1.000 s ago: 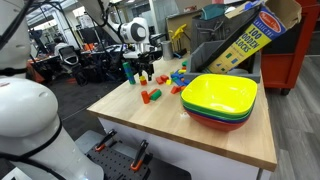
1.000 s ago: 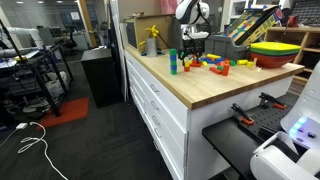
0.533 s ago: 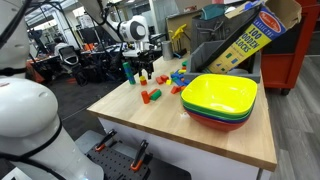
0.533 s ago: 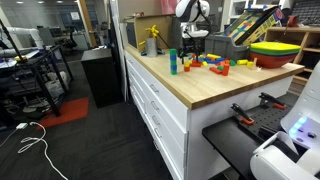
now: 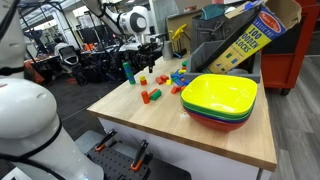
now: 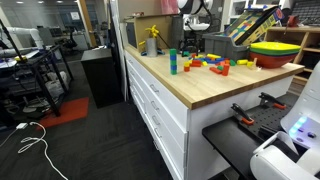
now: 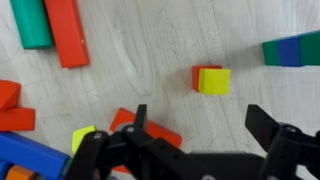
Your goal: Move the red and yellow blocks to the left
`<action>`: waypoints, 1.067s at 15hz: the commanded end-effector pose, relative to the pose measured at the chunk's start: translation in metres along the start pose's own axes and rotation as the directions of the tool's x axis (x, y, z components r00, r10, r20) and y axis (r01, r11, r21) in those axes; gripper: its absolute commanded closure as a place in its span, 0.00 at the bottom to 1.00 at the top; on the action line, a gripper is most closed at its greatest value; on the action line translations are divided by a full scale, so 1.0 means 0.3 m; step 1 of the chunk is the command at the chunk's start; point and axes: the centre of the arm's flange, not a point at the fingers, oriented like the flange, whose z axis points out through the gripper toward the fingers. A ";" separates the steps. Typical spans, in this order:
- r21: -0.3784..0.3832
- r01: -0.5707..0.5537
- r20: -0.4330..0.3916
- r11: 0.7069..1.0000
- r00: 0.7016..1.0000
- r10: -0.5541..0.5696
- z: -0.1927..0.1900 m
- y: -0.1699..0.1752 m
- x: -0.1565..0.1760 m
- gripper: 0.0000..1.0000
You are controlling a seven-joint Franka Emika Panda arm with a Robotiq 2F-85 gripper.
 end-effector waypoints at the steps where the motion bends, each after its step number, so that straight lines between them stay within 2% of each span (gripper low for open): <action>1: 0.015 -0.022 -0.002 1.000 1.000 0.022 -0.116 0.059 -0.008 0.00; 9: -0.094 -0.020 0.018 0.995 1.000 0.022 -0.240 0.148 -0.051 0.00; 13: -0.148 0.043 0.033 0.988 0.999 -0.038 -0.288 0.159 -0.092 0.00; 16: -0.181 0.096 0.013 0.979 0.995 -0.095 -0.334 0.171 -0.124 0.00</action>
